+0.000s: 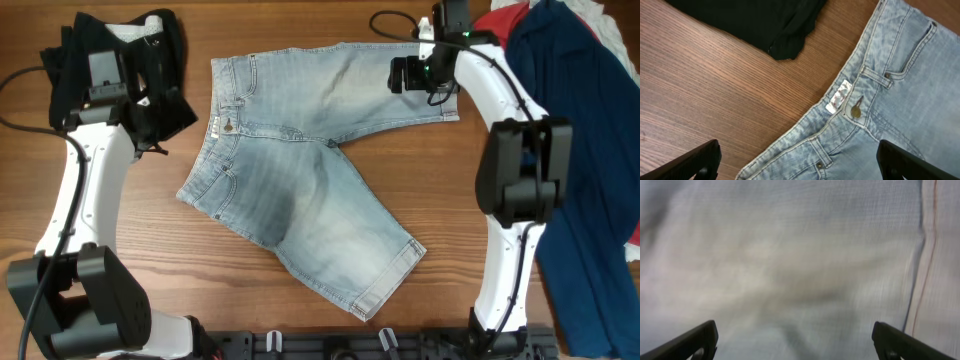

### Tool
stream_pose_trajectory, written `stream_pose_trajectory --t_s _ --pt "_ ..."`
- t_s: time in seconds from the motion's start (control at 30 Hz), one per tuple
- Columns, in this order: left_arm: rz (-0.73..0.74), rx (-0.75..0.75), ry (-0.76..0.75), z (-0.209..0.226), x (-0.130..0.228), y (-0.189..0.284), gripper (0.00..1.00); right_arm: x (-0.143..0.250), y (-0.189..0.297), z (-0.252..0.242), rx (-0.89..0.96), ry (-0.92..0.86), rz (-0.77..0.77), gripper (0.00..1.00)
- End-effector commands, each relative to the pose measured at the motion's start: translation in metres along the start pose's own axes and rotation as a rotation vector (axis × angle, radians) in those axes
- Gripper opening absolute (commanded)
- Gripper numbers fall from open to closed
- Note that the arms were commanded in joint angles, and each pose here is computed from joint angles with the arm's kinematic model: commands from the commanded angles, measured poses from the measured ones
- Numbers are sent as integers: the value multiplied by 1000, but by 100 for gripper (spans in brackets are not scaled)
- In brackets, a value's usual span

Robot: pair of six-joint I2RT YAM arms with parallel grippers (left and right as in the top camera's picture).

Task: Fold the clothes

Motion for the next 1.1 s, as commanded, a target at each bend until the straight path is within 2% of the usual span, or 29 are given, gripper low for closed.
stream_pose_trajectory --t_s 0.0,0.07,0.17,0.3,0.43,0.5,0.53,0.8,1.07 --pt "14 -8 -48 1 2 -3 100 0 86 22 -83 -29 -37 100" --pt "23 -13 -70 2 3 -3 100 17 105 31 -130 -44 38 100" --pt "31 -18 -68 3 4 -3 100 48 109 38 -169 -53 233 98" --pt "52 -28 -68 5 7 -3 100 80 92 42 -191 -62 397 96" --pt "54 -29 -67 5 7 -3 100 116 66 47 -222 -71 546 88" --pt "55 -30 -67 5 8 -3 100 132 54 55 -228 -71 597 89" --pt "58 -32 -67 5 8 -3 100 139 49 59 -220 -90 611 94" --pt "60 -34 -67 6 8 -3 100 204 55 83 -178 -126 504 98" --pt "61 -34 -67 6 9 -3 100 248 28 80 -153 -197 542 87"
Point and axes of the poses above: each gripper's point midway between its finger pads, its own y axis back along the fingers, its own z axis along the line the jaws close on, x = y × z, the point moved 9 cm from there along y, back along the fingers, and after that the axes turned 11 degrees about y, right-handed, at the moved point
